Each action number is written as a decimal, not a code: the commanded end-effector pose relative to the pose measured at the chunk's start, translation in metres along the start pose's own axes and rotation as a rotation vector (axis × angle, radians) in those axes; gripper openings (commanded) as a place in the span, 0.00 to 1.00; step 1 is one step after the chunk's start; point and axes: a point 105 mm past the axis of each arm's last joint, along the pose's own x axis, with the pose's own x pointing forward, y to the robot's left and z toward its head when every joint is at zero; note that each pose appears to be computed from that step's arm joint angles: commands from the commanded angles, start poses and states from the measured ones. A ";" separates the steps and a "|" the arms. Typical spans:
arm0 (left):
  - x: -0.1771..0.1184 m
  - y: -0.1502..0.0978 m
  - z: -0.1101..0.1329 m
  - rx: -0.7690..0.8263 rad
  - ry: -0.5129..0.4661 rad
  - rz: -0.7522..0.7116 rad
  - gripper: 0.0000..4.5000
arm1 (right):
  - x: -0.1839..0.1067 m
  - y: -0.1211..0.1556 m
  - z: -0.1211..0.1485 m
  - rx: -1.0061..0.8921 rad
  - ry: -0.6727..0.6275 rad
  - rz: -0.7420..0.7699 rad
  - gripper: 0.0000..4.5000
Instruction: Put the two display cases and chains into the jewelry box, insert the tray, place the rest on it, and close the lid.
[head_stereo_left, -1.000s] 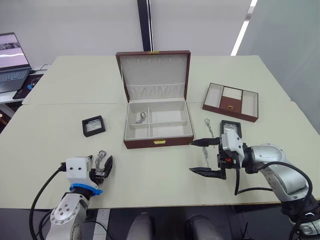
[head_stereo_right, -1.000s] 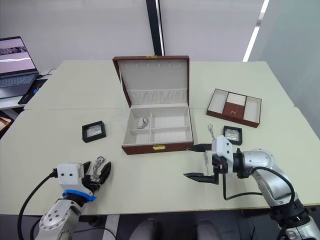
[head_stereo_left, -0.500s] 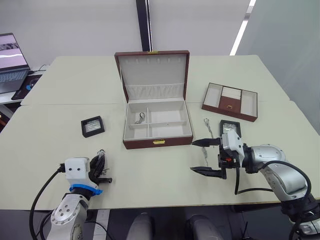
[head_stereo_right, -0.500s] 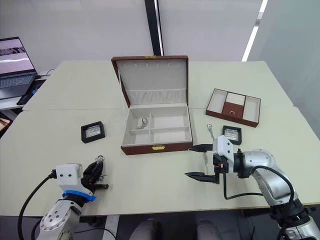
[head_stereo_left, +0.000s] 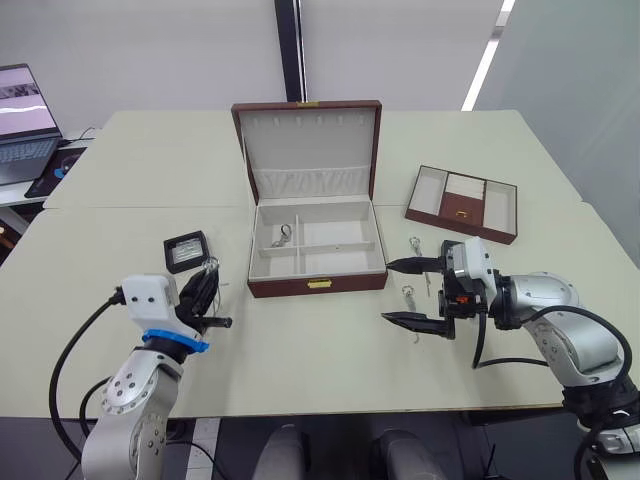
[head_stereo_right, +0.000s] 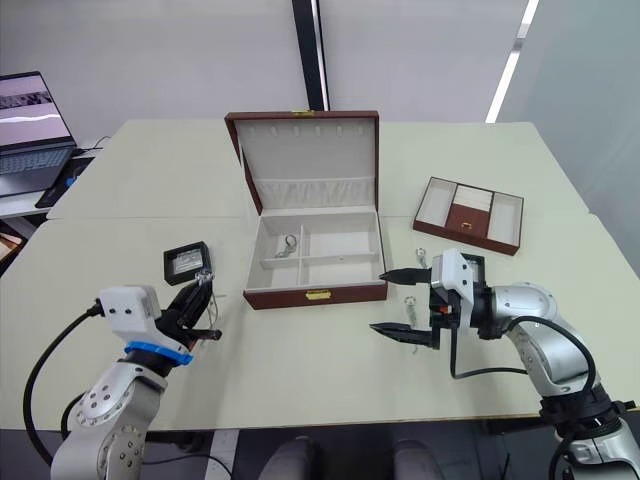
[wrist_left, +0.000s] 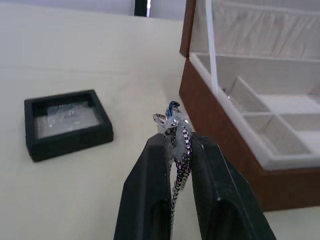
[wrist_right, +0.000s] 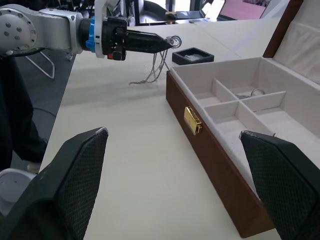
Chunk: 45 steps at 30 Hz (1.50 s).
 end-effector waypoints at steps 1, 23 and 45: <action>0.008 -0.014 0.025 0.016 -0.059 -0.056 0.06 | -0.003 -0.003 0.019 -0.044 -0.047 -0.016 1.00; 0.050 -0.066 0.092 0.071 -0.170 -0.336 0.06 | -0.016 -0.016 0.023 -0.037 -0.088 -0.165 1.00; 0.039 -0.066 0.044 0.021 -0.055 -0.310 0.06 | -0.018 -0.019 0.019 -0.025 -0.067 -0.167 1.00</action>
